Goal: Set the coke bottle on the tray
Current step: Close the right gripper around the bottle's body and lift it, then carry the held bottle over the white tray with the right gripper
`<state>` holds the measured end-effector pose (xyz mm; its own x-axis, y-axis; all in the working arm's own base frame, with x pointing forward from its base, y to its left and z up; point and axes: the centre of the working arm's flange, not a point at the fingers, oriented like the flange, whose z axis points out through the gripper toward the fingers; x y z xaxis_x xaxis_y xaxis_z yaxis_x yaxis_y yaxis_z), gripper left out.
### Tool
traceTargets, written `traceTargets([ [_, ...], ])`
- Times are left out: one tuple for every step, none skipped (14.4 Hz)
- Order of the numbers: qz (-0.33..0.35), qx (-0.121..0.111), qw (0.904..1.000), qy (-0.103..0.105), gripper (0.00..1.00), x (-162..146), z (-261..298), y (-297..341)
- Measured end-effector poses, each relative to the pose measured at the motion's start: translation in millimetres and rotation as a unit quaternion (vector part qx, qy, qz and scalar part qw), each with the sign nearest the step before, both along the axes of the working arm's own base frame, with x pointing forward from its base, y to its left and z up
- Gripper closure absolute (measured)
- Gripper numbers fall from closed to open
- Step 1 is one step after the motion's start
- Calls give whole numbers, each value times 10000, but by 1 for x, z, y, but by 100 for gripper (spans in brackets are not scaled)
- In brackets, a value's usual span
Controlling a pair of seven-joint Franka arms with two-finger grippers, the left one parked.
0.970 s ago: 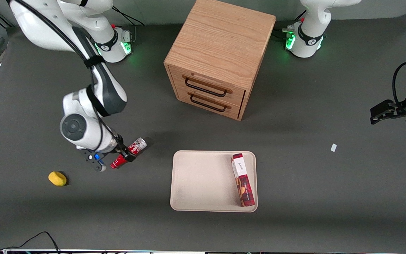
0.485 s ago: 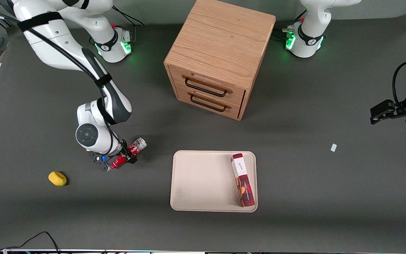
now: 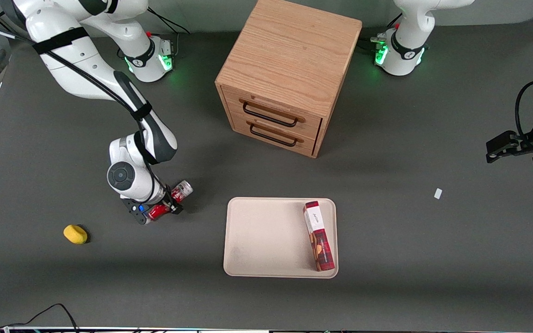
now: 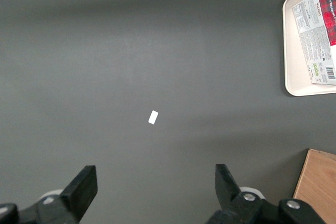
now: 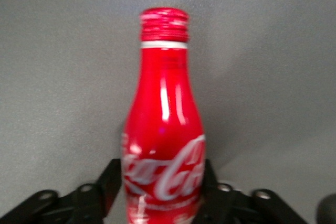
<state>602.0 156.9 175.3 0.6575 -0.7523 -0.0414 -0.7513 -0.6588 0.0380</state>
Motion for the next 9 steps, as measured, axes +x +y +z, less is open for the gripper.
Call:
traceTargets([
  [0,1,10000,-4,45,0,0,0],
  [1,1,10000,-5,45,0,0,0],
  [1,1,10000,-8,45,0,1,0],
  [2,2,10000,-16,45,1,1,0],
  [5,5,10000,-38,45,2,3,1],
  [13,9,10000,-85,45,5,9,1],
  [46,11,9999,-149,45,9,18,3],
  [112,-4,9998,-178,45,16,33,4],
  [203,-19,9996,-195,45,24,53,7],
])
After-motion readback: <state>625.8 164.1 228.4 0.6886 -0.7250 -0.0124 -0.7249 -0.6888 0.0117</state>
